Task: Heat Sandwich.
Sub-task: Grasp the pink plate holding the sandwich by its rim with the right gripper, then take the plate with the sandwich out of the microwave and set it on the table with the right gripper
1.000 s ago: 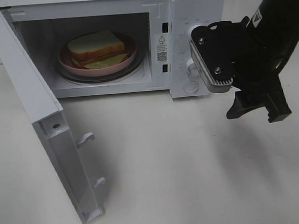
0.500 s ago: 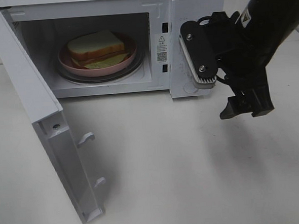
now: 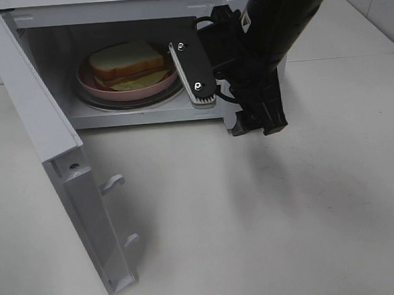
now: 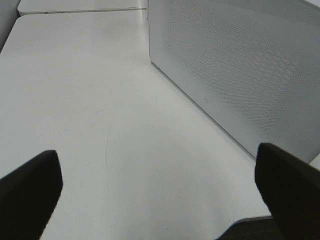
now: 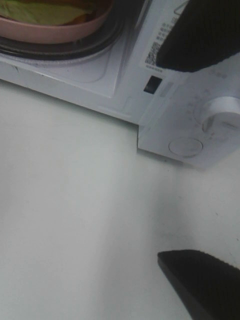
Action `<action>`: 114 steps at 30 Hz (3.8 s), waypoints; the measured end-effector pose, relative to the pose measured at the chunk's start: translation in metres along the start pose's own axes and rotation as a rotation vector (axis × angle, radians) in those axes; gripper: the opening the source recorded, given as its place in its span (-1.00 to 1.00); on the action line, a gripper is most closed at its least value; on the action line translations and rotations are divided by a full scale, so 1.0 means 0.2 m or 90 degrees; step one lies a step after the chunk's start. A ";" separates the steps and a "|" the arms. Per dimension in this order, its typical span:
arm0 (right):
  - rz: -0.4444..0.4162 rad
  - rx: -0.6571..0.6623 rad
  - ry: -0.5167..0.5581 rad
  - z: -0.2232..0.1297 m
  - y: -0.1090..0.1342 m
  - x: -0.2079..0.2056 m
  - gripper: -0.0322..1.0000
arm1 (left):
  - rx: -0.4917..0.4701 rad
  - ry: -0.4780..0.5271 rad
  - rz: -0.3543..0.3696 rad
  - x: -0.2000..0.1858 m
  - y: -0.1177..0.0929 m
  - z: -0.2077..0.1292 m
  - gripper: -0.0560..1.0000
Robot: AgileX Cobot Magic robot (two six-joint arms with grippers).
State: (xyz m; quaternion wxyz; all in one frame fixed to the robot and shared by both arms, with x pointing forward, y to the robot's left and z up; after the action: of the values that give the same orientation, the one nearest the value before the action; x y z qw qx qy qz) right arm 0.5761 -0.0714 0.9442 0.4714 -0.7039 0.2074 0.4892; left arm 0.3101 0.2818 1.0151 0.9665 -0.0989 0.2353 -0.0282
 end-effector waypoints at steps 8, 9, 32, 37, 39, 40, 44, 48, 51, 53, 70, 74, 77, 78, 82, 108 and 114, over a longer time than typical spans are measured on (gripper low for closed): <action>-0.042 -0.011 -0.009 0.06 -0.16 0.10 0.79 | 0.000 0.000 0.000 0.00 0.00 0.00 0.98; -0.042 -0.011 -0.009 0.06 -0.16 0.10 0.79 | 0.000 0.000 0.000 0.00 0.00 0.00 0.98; -0.078 -0.023 -0.024 0.17 -0.37 0.44 0.71 | 0.000 0.000 0.000 0.00 0.00 0.00 0.98; -0.078 -0.023 -0.025 0.18 -0.40 0.51 0.69 | 0.000 0.000 0.000 0.00 0.00 0.00 0.98; -0.083 -0.022 -0.025 0.19 -0.43 0.54 0.68 | 0.000 0.000 0.000 0.00 0.00 0.00 0.98; -0.086 -0.021 -0.026 0.19 -0.44 0.55 0.68 | 0.000 0.000 0.000 0.00 0.00 0.00 0.98; -0.093 -0.019 -0.026 0.20 -0.48 0.58 0.66 | 0.000 0.000 0.000 0.00 0.00 0.00 0.98; -0.085 -0.016 -0.023 0.20 -0.49 0.63 0.64 | 0.000 0.000 0.000 0.00 0.00 0.00 0.98; -0.082 -0.015 -0.021 0.21 -0.51 0.66 0.63 | 0.000 0.000 0.000 0.00 0.00 0.00 0.98; -0.077 -0.014 -0.020 0.21 -0.52 0.69 0.62 | 0.000 0.000 0.000 0.00 0.00 0.00 0.98; -0.069 0.002 -0.024 0.23 -0.56 0.85 0.55 | 0.000 0.000 0.000 0.00 0.00 0.00 0.98; -0.063 0.015 -0.028 0.22 -0.55 0.86 0.54 | 0.000 0.000 0.000 0.00 0.00 0.00 0.98; -0.063 0.018 -0.028 0.21 -0.55 0.86 0.48 | 0.000 0.000 0.000 0.00 0.00 0.00 0.98; -0.063 0.018 -0.027 0.21 -0.55 0.86 0.35 | 0.000 0.000 0.000 0.00 0.00 0.00 0.98; -0.075 0.021 -0.029 0.20 -0.57 0.86 -0.26 | 0.000 0.000 0.000 0.00 0.00 0.00 0.98; -0.066 0.047 -0.032 0.21 -0.56 0.86 -0.80 | 0.000 0.000 0.000 0.00 0.00 0.00 0.98; -0.065 0.042 -0.033 0.21 -0.56 0.85 -0.80 | 0.000 0.000 0.000 0.00 0.00 0.00 0.98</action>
State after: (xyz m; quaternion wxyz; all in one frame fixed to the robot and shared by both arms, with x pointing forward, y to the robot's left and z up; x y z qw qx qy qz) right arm 0.7142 0.0454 0.8414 0.5237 -0.6849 0.1751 0.4753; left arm 0.3101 0.2818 1.0151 0.9665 -0.0989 0.2353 -0.0282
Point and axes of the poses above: a point on each arm's last joint axis where the gripper is mounted, x pointing out along that axis toward the gripper, y along the wrist's bending axis when the last joint is at zero, z = x × y, the point moved 9 cm from there along x, pointing out along that axis toward the gripper, and after that the axes turned 12 degrees about -x, right-handed, at the moved point
